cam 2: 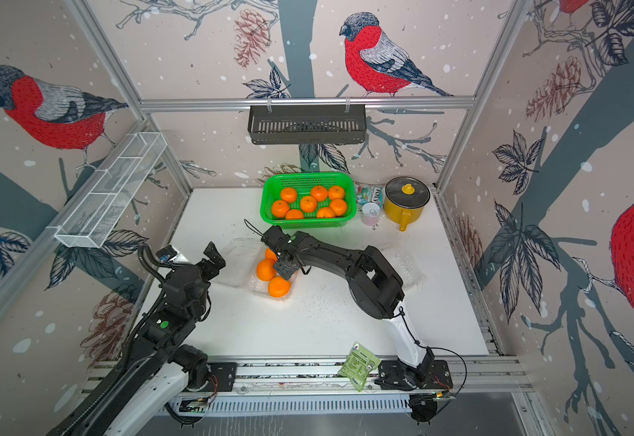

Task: Take oranges out of containers
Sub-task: Pick up the orange from the packing box, then place the orange in the basket.

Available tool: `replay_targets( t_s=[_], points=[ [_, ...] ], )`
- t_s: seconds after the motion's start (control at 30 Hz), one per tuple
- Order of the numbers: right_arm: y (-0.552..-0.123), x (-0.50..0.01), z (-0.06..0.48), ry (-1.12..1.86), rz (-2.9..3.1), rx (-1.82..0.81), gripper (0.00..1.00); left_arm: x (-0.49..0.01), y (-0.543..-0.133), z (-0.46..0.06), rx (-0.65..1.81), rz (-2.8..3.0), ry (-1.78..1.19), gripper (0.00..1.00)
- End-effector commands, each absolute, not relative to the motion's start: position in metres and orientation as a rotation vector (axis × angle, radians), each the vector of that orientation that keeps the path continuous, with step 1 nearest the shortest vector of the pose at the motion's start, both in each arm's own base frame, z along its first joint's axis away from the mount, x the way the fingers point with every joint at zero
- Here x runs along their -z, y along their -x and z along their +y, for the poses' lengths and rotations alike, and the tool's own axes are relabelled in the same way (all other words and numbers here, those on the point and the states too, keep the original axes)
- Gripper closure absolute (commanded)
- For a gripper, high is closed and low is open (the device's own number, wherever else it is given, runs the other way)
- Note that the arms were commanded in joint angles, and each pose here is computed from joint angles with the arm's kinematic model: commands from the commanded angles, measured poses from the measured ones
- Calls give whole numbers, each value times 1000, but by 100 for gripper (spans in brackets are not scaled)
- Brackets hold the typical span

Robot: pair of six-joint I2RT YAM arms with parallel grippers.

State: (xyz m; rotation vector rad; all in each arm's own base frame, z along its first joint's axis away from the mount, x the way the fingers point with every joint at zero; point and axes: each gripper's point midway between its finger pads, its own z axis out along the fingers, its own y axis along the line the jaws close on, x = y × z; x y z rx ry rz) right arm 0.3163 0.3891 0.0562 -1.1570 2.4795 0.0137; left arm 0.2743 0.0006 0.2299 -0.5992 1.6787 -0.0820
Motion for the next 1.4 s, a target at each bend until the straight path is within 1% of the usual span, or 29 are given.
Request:
replay_targets(
  t_s=[0.0,0.07,0.17,0.43,0.53,0.7,0.8,0.97,1.1,1.2,1.37],
  points=[
    [-308,-47,384,1204,2520,-2,35,-237,-275,0,95,1662,595,2],
    [-310,-56,387,1197,2508,-11,42,-240,-274,0,101,1655,596,2],
    [-314,-78,390,1175,2480,-27,47,-244,-273,-1,117,1645,592,2],
    [-333,-171,394,1076,2353,-125,50,-251,-273,-5,152,1631,573,2],
    [-354,-200,384,1001,2314,-153,50,-253,-275,-8,165,1633,565,3],
    [-418,-231,350,812,2255,-122,50,-257,-277,-16,209,1632,525,3],
    [-461,-231,328,706,2246,-124,50,-257,-279,-19,216,1633,515,2],
    [-526,-219,305,559,2246,-225,53,-256,-281,-20,212,1637,507,3],
    [-559,-202,299,494,2250,-349,53,-256,-283,-22,209,1643,497,3],
    [-565,-190,306,480,2262,-461,53,-255,-285,-22,200,1648,491,3],
    [-551,-169,331,500,2303,-569,52,-254,-289,-23,190,1651,487,2]
  ],
)
